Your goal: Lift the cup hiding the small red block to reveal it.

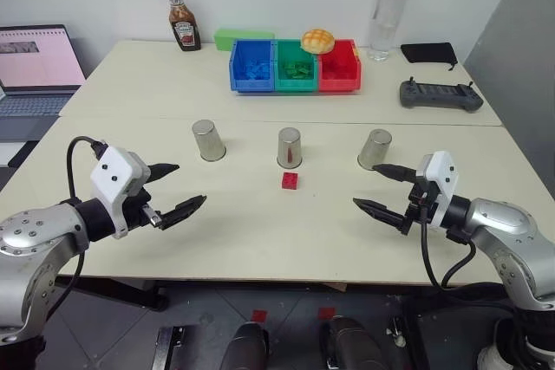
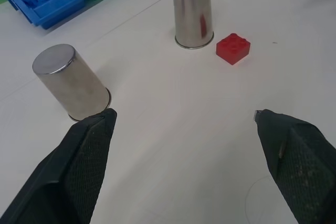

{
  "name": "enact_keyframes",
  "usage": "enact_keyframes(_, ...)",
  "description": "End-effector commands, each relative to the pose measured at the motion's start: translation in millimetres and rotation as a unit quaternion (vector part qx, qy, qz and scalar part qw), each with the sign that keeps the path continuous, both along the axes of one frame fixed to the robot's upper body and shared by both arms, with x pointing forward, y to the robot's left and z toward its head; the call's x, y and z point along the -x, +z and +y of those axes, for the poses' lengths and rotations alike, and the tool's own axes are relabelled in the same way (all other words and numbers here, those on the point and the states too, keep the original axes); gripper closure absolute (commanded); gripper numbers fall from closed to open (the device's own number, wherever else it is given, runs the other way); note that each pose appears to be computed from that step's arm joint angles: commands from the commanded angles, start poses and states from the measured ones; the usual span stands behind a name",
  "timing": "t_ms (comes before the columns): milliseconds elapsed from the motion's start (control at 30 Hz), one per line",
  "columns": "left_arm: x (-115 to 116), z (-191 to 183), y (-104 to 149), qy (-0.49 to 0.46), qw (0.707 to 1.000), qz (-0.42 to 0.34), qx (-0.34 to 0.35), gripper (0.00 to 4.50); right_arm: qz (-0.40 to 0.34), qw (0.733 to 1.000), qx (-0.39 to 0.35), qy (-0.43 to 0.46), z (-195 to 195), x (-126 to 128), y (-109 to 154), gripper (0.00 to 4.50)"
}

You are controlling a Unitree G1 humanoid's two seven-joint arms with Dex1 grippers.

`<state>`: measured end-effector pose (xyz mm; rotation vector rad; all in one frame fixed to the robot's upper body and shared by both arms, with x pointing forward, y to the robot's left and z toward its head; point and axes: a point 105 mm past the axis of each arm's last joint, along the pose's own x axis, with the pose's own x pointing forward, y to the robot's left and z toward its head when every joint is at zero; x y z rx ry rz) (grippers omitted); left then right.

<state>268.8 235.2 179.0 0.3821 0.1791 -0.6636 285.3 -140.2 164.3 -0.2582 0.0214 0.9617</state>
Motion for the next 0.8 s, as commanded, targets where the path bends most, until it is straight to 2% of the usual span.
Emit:
enact_keyframes(33,1.0,-2.1,9.4,-0.006,1.0,-0.015,-0.011,0.0,-0.035,0.999,-0.004,0.016,2.8,1.4,15.9,0.04)
enact_keyframes(800,1.5,1.5,5.7,-0.001,1.0,-0.009,-0.011,0.0,-0.036,0.999,0.0,0.035,7.6,4.7,17.6,0.04)
